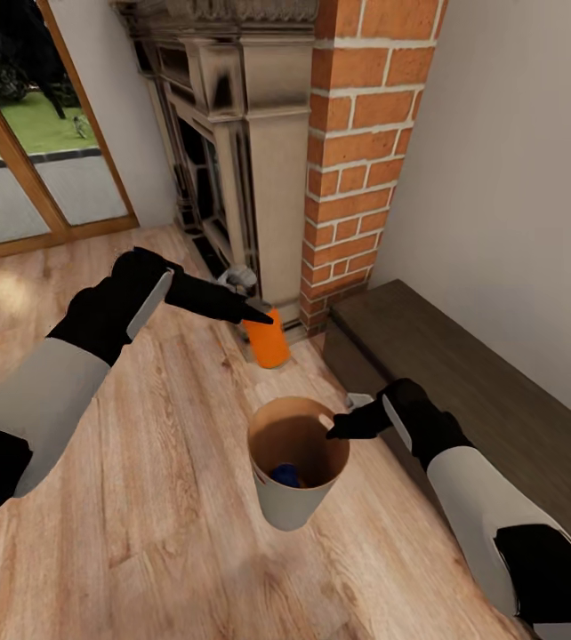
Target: Put the three can of soda from the living room inside the tash can in the kitchen.
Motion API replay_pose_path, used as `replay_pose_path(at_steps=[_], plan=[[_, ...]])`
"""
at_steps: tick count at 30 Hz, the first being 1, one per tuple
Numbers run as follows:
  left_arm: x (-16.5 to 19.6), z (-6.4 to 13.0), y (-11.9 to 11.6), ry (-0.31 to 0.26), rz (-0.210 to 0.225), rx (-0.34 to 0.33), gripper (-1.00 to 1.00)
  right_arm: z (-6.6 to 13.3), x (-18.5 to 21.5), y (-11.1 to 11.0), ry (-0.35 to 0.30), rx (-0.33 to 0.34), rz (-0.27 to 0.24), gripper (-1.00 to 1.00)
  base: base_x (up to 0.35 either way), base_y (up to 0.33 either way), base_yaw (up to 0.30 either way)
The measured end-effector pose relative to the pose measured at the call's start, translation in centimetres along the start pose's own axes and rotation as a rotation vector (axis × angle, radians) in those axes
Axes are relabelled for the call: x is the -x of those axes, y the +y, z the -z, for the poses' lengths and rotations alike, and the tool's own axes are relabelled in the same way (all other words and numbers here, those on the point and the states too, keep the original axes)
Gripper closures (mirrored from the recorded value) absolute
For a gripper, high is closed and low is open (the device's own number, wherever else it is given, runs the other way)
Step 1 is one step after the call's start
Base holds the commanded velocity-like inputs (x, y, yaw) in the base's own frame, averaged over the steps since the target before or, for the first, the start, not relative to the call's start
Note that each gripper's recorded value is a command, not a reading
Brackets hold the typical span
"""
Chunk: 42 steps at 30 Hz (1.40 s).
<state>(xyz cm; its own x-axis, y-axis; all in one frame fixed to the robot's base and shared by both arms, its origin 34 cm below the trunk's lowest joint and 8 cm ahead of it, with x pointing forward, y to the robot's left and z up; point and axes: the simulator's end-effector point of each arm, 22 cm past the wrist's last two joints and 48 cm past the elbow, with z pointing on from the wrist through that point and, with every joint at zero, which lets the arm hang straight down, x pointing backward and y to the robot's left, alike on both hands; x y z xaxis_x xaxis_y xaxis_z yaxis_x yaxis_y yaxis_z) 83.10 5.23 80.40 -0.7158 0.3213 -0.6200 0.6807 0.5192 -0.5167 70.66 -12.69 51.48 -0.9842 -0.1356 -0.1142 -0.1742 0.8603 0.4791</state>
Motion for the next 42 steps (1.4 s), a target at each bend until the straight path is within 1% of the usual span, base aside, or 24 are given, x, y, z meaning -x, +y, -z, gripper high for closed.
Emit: replay_pose_path(at_steps=[3,4,8,11,14,16,18,19,20,22,24,25,29,31,34,37,38,42], plan=[[-0.7,-1.1,0.0,0.018,-0.003,0.017,1.00,-0.1,-0.1,0.0,0.004,-0.003,0.003,1.00,0.000,0.000,0.000],[-1.8,-1.9,0.2,0.033,0.010,0.016,1.00,-0.1,-0.1,-0.1,0.005,-0.007,0.005,1.00,0.000,0.000,0.000],[-4.6,-3.4,0.8,0.070,0.034,0.031,1.00,-0.1,-0.1,-0.3,0.005,-0.017,0.004,1.00,0.000,0.000,0.000],[-6.1,-4.2,0.8,0.098,0.035,0.037,1.00,0.2,0.4,-0.8,-0.002,-0.043,0.008,1.00,0.000,0.000,0.000],[-6.7,-4.7,0.6,0.108,0.038,0.033,1.00,0.3,0.5,-1.1,-0.003,-0.059,0.014,1.00,0.000,0.000,0.000],[-7.4,-5.3,0.3,0.116,0.044,0.022,1.00,0.4,0.6,-1.0,-0.004,-0.055,0.010,1.00,0.000,0.000,0.000],[-8.0,-6.2,-0.6,0.124,0.049,0.000,1.00,0.5,0.9,-0.9,-0.009,-0.053,0.010,1.00,0.000,0.000,0.000],[-8.1,-6.9,-1.4,0.125,0.049,-0.017,1.00,0.5,1.0,-0.9,-0.008,-0.054,0.009,1.00,0.000,0.000,0.000],[-8.2,-7.5,-2.1,0.129,0.046,-0.031,1.00,0.5,1.0,-0.9,-0.006,-0.055,0.009,1.00,0.000,0.000,0.000],[-8.5,-8.1,-2.6,0.140,0.039,-0.036,1.00,0.5,1.0,-1.0,-0.004,-0.059,0.010,1.00,0.000,0.000,0.000],[-9.3,-9.1,-3.4,0.166,0.028,-0.046,1.00,0.5,0.9,-1.1,-0.001,-0.061,0.010,1.00,0.000,0.000,0.000],[-10.2,-10.1,-4.0,0.186,0.022,-0.049,1.00,0.4,0.9,-1.1,0.000,-0.060,0.008,1.00,0.000,0.000,0.000],[-11.4,-11.6,-4.5,0.211,0.015,-0.029,1.00,0.4,0.9,-1.1,0.001,-0.060,0.007,1.00,0.000,0.000,0.000],[-12.0,-12.0,-4.5,0.218,0.018,-0.021,1.00,0.4,0.9,-1.1,0.001,-0.060,0.007,1.00,0.000,0.000,0.000],[-13.7,-12.8,-3.8,0.237,0.030,0.016,1.00,0.4,0.7,-1.2,0.004,-0.061,0.005,1.00,0.000,0.000,0.000],[-15.0,-13.3,-3.7,0.256,0.036,0.024,1.00,0.4,0.7,-1.2,0.005,-0.063,0.006,1.00,0.000,0.000,0.000],[-15.8,-13.6,-3.8,0.271,0.034,0.027,1.00,0.4,0.7,-1.2,0.005,-0.061,0.005,1.00,0.000,0.000,0.000],[-16.7,-13.9,-3.8,0.288,0.031,0.034,1.00,0.4,0.7,-1.2,0.005,-0.061,0.005,1.00,0.000,0.000,0.000]])
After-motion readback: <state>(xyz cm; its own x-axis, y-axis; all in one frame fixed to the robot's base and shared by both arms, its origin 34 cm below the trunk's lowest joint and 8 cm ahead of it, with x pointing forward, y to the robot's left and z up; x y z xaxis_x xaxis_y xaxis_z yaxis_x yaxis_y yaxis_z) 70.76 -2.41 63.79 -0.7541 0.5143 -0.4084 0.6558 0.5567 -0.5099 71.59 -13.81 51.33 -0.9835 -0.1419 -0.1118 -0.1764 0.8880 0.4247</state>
